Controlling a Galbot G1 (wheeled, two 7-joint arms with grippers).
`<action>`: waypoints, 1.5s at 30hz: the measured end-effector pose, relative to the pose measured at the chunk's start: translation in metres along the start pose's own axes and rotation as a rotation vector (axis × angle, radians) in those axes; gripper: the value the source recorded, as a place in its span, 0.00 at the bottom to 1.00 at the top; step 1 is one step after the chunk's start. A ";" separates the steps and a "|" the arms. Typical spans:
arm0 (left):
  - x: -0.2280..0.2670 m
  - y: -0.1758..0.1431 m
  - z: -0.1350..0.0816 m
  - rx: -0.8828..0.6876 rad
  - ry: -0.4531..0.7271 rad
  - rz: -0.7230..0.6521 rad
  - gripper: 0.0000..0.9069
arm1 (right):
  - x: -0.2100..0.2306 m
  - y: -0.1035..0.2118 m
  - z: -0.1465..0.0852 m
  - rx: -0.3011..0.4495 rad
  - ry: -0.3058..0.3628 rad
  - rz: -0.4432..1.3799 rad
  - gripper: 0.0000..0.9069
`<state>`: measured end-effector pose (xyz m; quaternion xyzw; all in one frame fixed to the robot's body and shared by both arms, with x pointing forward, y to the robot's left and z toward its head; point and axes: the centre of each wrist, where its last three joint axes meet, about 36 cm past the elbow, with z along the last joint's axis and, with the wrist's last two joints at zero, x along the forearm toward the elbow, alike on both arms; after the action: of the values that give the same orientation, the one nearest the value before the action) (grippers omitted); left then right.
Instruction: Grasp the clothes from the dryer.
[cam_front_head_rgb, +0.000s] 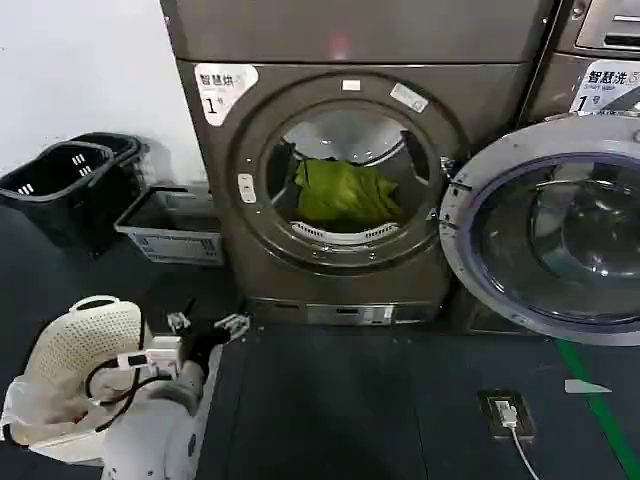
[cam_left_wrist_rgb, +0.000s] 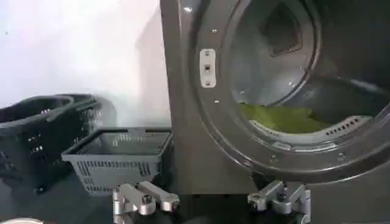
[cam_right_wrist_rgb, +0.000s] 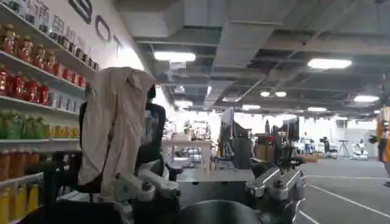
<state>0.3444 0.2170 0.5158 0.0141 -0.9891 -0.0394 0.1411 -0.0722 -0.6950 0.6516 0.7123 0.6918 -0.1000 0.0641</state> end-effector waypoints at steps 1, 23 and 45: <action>0.000 0.000 0.000 -0.001 0.000 -0.001 1.00 | -0.001 0.001 0.002 0.005 -0.001 0.004 1.00; 0.000 0.000 -0.002 -0.011 -0.008 0.005 1.00 | -0.005 0.011 0.014 0.008 -0.017 0.044 1.00; 0.000 -0.003 -0.002 -0.005 -0.008 0.008 1.00 | -0.006 0.005 0.021 0.001 -0.004 0.068 1.00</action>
<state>0.3446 0.2141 0.5176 0.0095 -0.9896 -0.0416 0.1374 -0.0681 -0.7058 0.6327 0.7353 0.6668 -0.0995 0.0687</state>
